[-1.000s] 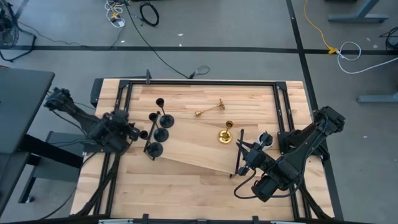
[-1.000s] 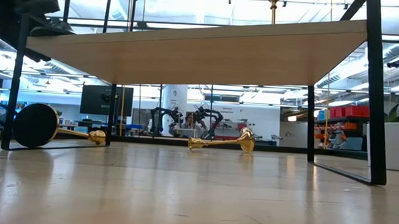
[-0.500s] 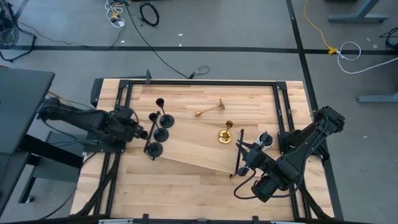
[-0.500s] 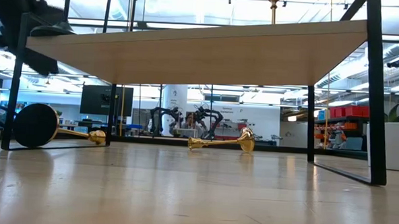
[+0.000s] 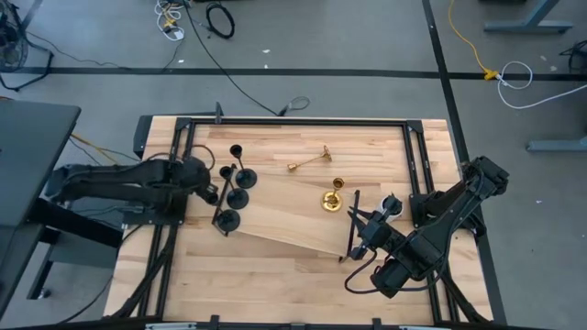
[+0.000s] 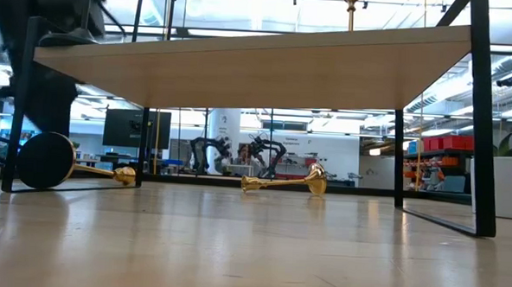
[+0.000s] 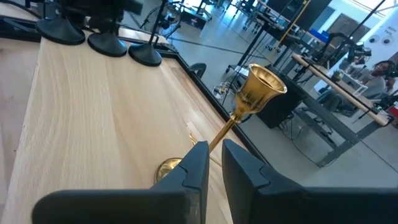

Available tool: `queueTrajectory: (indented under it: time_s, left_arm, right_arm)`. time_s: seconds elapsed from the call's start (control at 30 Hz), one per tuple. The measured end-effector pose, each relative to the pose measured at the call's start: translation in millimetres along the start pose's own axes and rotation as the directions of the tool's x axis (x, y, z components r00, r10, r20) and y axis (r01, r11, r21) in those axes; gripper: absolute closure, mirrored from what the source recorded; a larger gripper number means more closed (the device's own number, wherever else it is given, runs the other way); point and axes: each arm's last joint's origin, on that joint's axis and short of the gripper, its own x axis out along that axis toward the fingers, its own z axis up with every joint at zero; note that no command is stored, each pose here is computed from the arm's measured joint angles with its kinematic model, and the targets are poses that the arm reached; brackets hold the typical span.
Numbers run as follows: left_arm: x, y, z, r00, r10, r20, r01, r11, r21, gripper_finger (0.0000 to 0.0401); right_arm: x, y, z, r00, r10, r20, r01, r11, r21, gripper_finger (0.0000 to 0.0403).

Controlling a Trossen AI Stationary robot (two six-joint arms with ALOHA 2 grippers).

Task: Pick & Place candle stick holders
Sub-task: Put the left gold candle holder on the shelf aligned with the other gold candle holder

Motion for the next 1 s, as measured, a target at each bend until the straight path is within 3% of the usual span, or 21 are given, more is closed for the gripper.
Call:
queueTrajectory:
  time_s: [0.17,0.33,0.43,0.53,0.77,1.0]
  left_arm:
    - [30,4,-7,0.992,-0.101,-0.080,0.100,0.995,-0.016,0.0273]
    - [32,6,1,0.989,-0.131,-0.062,0.127,0.989,-0.070,0.0273]
    - [34,2,6,0.976,-0.217,-0.032,0.213,0.972,-0.097,0.0273]
    - [43,3,3,0.970,-0.235,-0.061,0.226,0.966,-0.128,0.0273]
    - [65,3,-2,0.915,-0.398,-0.065,0.375,0.899,-0.228,0.0273]
    - [75,10,-5,0.898,-0.438,-0.048,0.409,0.869,-0.279,0.0273]
  right_arm:
    - [0,0,0,1.000,0.000,0.001,0.000,1.000,-0.007,0.0354]
    - [0,0,0,1.000,-0.001,0.002,0.001,1.000,-0.006,0.0354]
    - [0,0,0,1.000,-0.001,0.003,0.001,1.000,-0.004,0.0354]
    - [0,0,0,1.000,-0.001,0.003,0.001,1.000,-0.004,0.0354]
    - [0,0,0,1.000,-0.001,0.003,0.001,1.000,-0.005,0.0354]
    - [0,0,0,1.000,0.000,0.002,0.000,1.000,-0.003,0.0354]
